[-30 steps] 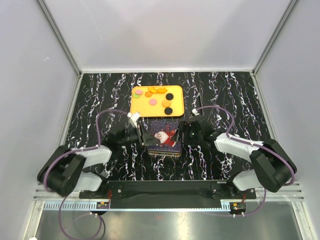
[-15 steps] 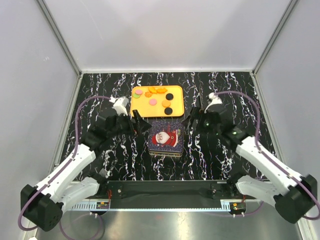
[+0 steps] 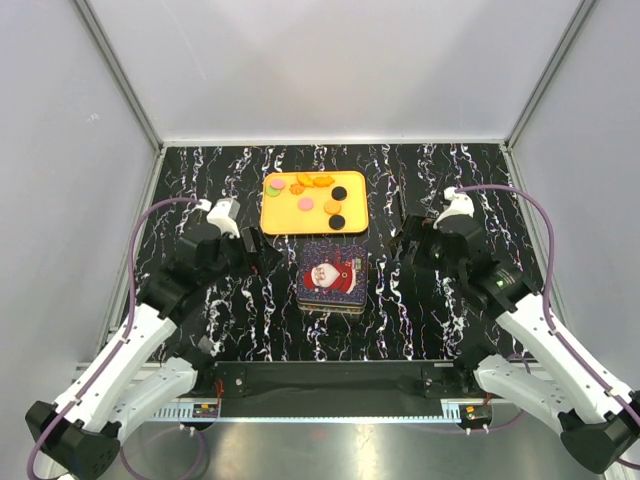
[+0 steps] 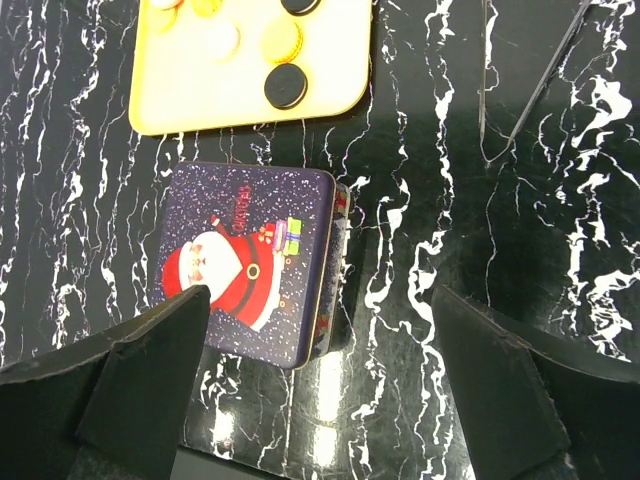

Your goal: Pack the cookies

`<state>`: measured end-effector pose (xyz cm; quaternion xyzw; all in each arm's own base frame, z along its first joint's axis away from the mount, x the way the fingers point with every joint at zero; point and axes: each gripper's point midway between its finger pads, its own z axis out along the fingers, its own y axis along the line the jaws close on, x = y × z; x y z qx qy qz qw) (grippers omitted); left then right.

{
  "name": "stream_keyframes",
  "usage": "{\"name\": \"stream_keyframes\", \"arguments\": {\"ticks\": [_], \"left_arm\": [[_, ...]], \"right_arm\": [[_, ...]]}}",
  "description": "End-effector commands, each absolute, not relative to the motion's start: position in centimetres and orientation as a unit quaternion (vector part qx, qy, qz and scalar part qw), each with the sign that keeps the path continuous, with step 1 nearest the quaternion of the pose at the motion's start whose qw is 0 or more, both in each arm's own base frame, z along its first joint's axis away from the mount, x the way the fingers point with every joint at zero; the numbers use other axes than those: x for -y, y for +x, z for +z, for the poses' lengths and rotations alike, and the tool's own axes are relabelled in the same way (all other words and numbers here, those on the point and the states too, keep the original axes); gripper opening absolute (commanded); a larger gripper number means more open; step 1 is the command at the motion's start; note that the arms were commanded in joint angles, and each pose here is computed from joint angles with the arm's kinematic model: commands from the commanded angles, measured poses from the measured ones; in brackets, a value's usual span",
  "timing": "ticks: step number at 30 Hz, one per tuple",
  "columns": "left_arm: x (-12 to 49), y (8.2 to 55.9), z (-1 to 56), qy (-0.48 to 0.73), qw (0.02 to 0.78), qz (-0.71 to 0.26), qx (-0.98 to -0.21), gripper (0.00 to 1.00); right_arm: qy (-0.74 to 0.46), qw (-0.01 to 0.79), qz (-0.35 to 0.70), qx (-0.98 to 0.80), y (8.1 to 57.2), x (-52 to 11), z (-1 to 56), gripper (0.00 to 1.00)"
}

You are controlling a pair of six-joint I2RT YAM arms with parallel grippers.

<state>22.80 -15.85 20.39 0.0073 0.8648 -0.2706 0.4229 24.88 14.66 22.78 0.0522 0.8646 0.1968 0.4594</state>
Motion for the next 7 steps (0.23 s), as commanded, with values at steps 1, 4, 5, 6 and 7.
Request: {"name": "stream_keyframes", "arguments": {"ticks": [1,4,5,6,7], "left_arm": [[15.47,23.25,21.37,0.013,0.446,-0.262,-0.855,0.93],[15.57,23.25,20.94,0.013,0.444,-0.263,-0.857,0.93],[15.56,23.24,20.98,0.013,0.444,-0.264,-0.856,0.93],[15.58,23.23,20.95,0.014,0.444,-0.264,-0.856,0.94],[15.57,23.23,21.16,0.015,0.447,-0.265,-0.855,0.93]], "right_arm": [[0.057,0.48,0.182,-0.856,24.83,-13.49,23.48,1.0],[0.057,0.482,0.18,-0.856,24.75,-13.36,23.58,1.0],[0.057,0.481,0.179,-0.856,24.7,-13.35,23.52,1.0],[0.059,0.482,0.177,-0.856,24.76,-13.21,23.56,1.0],[0.059,0.483,0.177,-0.855,24.77,-13.22,23.63,1.0]]}}
